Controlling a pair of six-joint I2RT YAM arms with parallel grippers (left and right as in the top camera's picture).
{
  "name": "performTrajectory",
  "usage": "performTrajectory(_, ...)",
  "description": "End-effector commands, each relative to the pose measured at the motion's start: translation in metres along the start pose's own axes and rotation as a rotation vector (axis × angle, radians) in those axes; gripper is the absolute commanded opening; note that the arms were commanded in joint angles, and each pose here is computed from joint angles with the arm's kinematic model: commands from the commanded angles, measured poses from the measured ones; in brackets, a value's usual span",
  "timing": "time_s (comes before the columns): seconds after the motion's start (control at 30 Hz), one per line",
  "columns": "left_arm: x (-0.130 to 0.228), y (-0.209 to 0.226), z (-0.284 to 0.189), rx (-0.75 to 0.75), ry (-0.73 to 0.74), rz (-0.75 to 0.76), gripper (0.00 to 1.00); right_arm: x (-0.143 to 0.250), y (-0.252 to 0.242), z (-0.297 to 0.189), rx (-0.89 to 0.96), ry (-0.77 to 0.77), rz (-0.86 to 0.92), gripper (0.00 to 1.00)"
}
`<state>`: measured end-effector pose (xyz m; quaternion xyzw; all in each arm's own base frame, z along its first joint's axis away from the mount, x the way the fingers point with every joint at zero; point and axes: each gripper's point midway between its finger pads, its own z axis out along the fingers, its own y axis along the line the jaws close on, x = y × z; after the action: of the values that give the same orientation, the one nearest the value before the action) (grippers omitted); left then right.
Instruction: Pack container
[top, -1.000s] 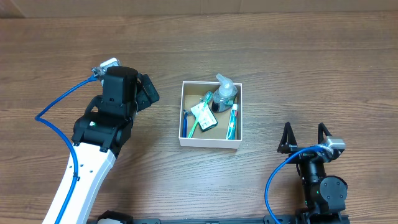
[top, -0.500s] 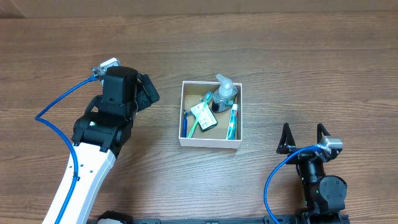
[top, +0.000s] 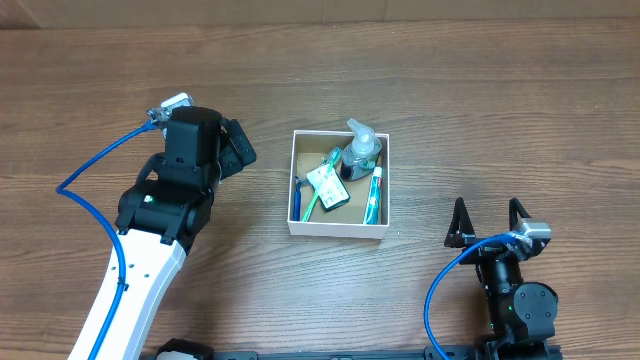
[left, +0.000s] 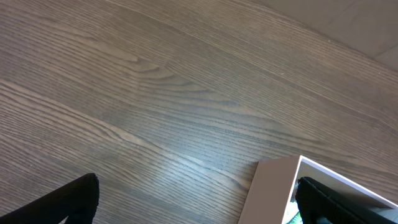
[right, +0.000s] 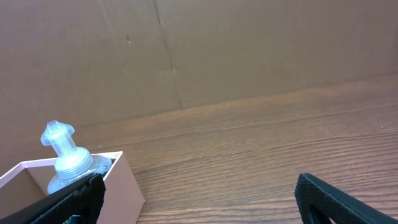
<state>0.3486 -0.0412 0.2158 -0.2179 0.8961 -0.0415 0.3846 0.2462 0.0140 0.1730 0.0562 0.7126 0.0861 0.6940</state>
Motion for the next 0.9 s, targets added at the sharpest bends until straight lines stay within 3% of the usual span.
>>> performTrajectory(0.0,-0.014,-0.001,-0.014,0.017,-0.05,0.004,1.0,0.002,-0.002,0.0,0.005,-0.005,-0.006,1.0)
performTrajectory(0.17,-0.035,0.0,-0.062,0.099,-0.169,-0.037,1.0,0.002,-0.002,0.0,0.005,-0.005,-0.006,1.0)
performTrajectory(0.47,-0.061,0.034,-0.221,0.362,-0.547,-0.166,1.0,0.002,-0.002,0.0,0.005,-0.005,-0.006,1.0)
performTrajectory(0.7,-0.041,0.083,-0.313,0.498,-0.784,-0.254,1.0,0.002,-0.002,0.0,0.005,-0.005,-0.006,1.0)
performTrajectory(0.87,0.002,0.115,-0.321,0.481,-0.774,-0.25,1.0,0.002,-0.002,0.0,0.005,-0.005,-0.006,1.0)
